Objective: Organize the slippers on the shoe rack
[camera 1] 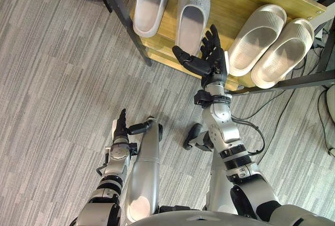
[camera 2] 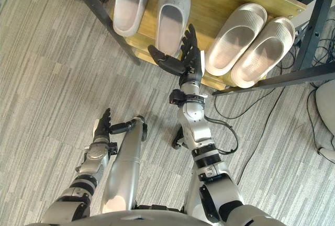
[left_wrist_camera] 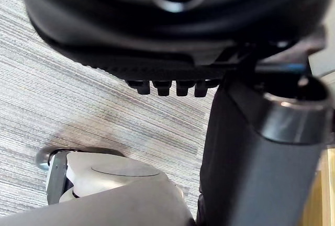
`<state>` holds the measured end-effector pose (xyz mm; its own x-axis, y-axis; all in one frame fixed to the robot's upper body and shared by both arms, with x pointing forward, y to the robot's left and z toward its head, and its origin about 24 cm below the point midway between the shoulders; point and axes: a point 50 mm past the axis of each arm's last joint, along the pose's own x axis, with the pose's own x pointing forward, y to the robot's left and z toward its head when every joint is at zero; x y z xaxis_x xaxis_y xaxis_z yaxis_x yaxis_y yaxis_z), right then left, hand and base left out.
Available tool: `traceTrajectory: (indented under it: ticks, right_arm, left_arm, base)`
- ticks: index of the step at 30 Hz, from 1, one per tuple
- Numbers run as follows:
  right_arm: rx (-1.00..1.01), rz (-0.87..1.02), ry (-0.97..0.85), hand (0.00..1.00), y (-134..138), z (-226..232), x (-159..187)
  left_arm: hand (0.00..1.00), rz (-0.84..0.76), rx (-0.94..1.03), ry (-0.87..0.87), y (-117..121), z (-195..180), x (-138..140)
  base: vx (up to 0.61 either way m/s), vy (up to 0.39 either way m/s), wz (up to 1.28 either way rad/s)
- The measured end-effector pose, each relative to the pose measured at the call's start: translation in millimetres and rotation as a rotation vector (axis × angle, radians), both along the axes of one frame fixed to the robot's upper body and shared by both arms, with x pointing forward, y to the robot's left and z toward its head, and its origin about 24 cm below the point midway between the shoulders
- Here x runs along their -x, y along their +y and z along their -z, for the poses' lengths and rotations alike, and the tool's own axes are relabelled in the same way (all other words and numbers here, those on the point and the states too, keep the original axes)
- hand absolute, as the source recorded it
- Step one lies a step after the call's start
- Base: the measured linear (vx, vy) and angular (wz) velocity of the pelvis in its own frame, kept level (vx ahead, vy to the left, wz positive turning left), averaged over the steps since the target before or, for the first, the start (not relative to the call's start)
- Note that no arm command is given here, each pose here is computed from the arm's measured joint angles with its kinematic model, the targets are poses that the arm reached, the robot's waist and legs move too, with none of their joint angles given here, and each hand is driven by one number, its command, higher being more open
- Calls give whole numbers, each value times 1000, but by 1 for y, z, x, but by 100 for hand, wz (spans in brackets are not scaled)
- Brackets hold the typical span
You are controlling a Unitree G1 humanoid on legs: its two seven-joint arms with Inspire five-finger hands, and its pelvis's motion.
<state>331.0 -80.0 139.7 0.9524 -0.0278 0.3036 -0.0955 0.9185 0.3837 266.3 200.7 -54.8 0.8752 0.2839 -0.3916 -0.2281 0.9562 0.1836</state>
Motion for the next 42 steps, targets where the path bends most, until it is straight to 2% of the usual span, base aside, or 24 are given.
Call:
traceTrajectory:
  ticks: [12,19,32,36,42]
  right_arm:
    - [-120,-81,-26,100,11,-35,-25]
    - [-172,-42,2,100,-1,-38,-35]
    - [-134,19,17,100,-15,-39,-44]
    - [-58,66,31,100,-25,-21,-34]
    - [159,106,78,100,-35,29,10]
  left_arm:
    - [100,3,16,-2,-5,1,0]
    - [100,6,24,-1,-8,1,0]
    - [100,7,41,13,-13,5,2]
    - [100,-1,42,29,-11,8,6]
    - [100,8,48,108,-9,26,29]
  base:
    - [10,16,2]
    - [3,27,5]
    - [-3,20,0]
    - [4,29,-11]
    - [21,40,-23]
